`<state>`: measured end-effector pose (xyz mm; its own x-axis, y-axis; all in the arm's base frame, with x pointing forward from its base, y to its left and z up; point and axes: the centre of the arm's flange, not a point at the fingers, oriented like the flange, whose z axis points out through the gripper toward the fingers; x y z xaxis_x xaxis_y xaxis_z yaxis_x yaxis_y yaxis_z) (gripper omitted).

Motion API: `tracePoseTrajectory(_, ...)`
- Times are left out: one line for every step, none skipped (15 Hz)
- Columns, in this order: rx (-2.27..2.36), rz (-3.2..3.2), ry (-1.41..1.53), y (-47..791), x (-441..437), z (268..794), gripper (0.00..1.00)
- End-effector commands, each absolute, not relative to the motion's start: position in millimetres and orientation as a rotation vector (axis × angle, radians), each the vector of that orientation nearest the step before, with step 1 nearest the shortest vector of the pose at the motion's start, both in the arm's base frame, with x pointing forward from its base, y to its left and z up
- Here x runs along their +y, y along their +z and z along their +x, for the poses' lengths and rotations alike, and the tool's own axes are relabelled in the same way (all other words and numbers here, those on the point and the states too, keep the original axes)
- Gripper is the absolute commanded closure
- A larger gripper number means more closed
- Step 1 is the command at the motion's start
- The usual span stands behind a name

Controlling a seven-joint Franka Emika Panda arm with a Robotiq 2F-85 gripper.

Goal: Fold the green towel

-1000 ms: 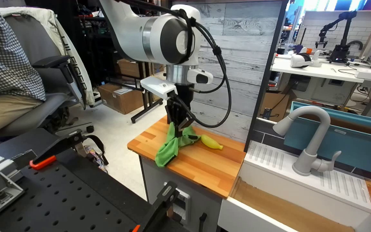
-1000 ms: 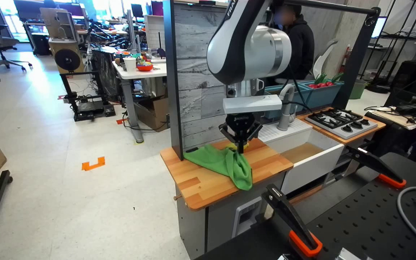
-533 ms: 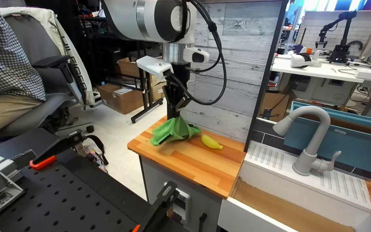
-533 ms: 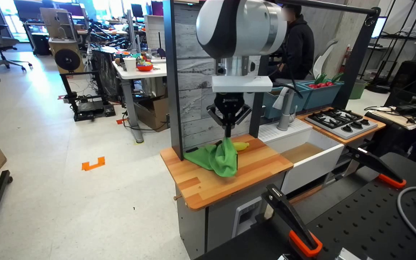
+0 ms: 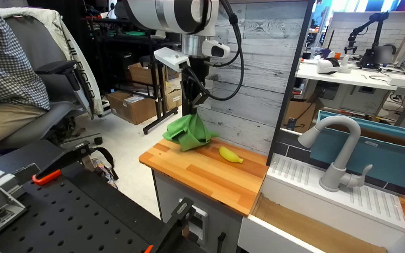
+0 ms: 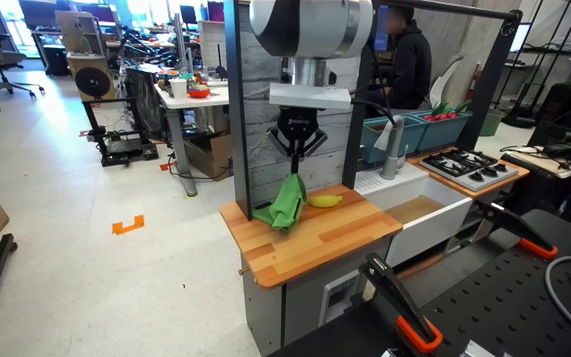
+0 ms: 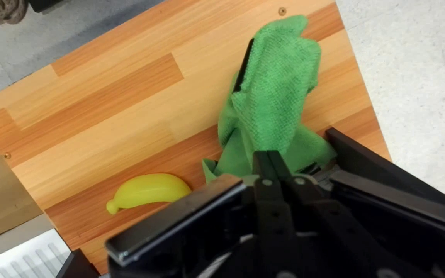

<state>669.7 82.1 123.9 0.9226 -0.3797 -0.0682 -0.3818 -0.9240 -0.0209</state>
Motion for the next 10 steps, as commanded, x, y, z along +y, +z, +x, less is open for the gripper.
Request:
tracePoseTrajectory(0.688,-3.001,0.125,101,86,707,1.0)
tracePoseTrajectory(0.705,-2.995,0.12,94,86,711,1.0)
tracePoseTrajectory(0.723,-2.993,0.116,84,84,713,1.0)
tracePoseTrajectory(0.742,-2.994,0.113,74,83,714,1.0)
tracePoseTrajectory(0.758,-3.001,0.119,63,80,715,1.0)
tracePoseTrajectory(0.776,-3.005,0.124,54,78,715,1.0)
tracePoseTrajectory(0.791,-3.009,0.125,44,76,716,1.0)
tracePoseTrajectory(0.809,-3.014,0.126,36,74,715,1.0)
tracePoseTrajectory(0.824,-3.018,0.13,28,72,716,1.0)
tracePoseTrajectory(0.833,-3.023,0.137,21,70,717,1.0)
